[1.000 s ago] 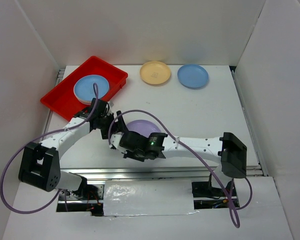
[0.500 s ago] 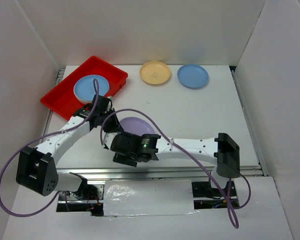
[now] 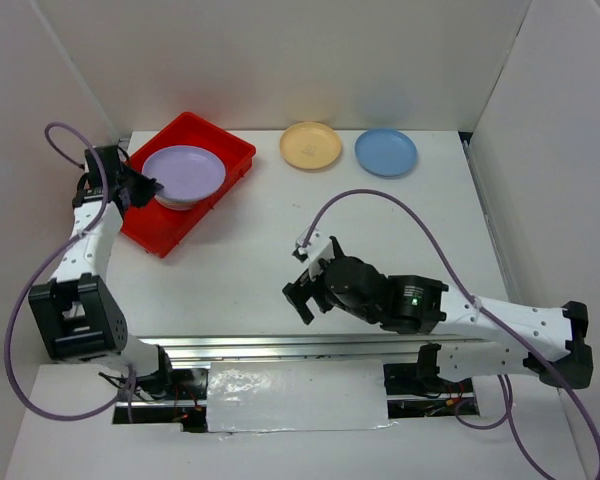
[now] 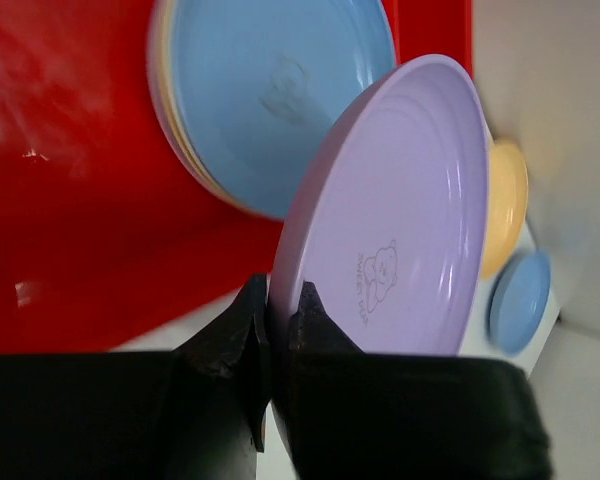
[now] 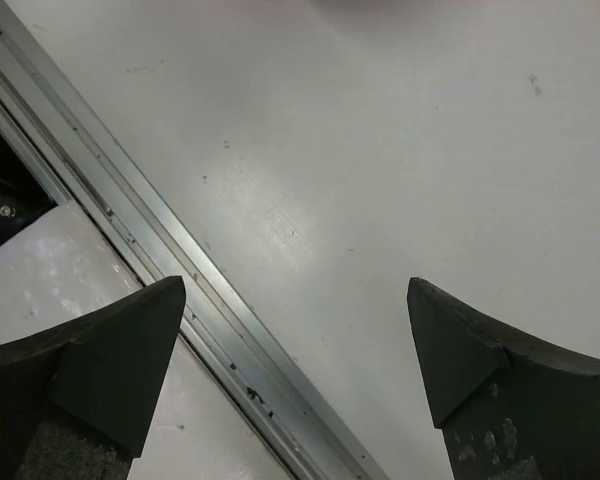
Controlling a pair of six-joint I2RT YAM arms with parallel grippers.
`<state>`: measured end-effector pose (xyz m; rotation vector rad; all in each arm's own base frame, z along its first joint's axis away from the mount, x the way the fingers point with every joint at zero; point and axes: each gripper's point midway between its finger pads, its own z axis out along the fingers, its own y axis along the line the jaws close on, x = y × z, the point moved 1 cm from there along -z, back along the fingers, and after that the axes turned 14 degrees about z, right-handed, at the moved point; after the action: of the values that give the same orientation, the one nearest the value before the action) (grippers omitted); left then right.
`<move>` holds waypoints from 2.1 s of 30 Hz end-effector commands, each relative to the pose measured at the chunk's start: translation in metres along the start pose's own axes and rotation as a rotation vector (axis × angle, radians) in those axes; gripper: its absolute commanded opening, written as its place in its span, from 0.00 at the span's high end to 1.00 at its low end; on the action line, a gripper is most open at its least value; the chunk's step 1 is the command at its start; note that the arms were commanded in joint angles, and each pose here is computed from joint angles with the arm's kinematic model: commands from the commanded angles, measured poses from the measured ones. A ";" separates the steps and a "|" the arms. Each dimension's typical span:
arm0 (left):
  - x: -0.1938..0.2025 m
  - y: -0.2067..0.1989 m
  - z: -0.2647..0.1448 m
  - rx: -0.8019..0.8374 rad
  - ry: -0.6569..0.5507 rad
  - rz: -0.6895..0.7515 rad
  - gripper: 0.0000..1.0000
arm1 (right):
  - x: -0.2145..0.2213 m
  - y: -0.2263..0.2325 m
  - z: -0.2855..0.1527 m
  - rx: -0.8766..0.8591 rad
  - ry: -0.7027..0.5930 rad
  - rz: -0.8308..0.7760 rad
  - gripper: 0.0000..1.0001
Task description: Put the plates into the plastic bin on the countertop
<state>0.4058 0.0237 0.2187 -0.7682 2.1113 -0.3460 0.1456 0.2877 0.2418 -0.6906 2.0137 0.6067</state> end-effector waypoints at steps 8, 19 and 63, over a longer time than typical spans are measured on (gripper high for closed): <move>-0.075 0.011 0.085 0.022 -0.088 -0.137 0.92 | 0.009 0.003 -0.020 -0.023 -0.066 0.136 0.00; -0.088 0.007 -0.029 -0.211 -0.135 -0.036 0.01 | -0.013 -0.023 -0.004 -0.014 -0.126 0.275 0.00; 0.133 -0.014 -0.108 0.325 0.180 0.493 0.01 | 0.025 -0.582 0.147 0.936 -0.471 1.757 0.45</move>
<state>0.2629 -0.0733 0.2032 -0.0668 2.2676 -0.4714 0.6133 -0.0407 0.0686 1.7404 1.6605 0.5589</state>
